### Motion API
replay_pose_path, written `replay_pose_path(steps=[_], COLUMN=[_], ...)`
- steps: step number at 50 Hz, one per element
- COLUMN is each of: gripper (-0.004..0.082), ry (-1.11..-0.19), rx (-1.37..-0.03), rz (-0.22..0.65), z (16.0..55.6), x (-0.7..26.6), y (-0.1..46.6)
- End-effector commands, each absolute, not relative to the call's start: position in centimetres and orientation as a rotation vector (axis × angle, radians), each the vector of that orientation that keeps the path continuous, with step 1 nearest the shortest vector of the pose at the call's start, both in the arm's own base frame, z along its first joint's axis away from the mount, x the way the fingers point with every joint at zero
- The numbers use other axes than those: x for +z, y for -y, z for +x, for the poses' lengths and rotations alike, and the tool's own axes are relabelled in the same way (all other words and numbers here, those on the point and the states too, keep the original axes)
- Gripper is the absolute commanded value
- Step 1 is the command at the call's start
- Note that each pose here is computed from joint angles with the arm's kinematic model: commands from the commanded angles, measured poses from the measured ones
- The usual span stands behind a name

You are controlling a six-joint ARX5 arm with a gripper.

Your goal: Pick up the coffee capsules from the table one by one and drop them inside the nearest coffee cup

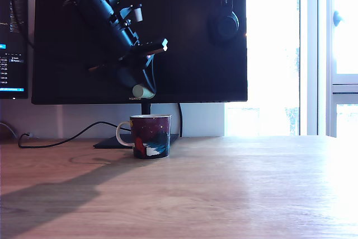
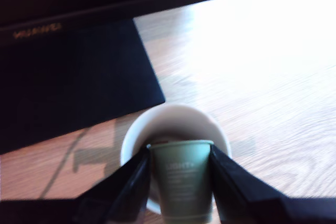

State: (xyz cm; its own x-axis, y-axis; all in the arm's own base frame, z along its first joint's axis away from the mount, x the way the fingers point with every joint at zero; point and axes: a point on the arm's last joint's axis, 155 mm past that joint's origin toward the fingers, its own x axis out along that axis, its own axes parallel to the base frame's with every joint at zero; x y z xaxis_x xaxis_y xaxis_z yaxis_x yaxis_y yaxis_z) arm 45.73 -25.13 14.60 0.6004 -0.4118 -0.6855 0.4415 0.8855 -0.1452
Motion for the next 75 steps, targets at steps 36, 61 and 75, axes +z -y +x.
replay_pose_path(steps=[36,61,75], gripper=[0.0369,0.061,0.0024], ry=[-0.722,-0.693,-0.676], rx=[-0.526,-0.537,-0.56], rz=[0.053,0.064,0.069], z=[46.9,47.1,46.0], x=[14.9,15.3,17.3], y=[26.3,26.8,27.6])
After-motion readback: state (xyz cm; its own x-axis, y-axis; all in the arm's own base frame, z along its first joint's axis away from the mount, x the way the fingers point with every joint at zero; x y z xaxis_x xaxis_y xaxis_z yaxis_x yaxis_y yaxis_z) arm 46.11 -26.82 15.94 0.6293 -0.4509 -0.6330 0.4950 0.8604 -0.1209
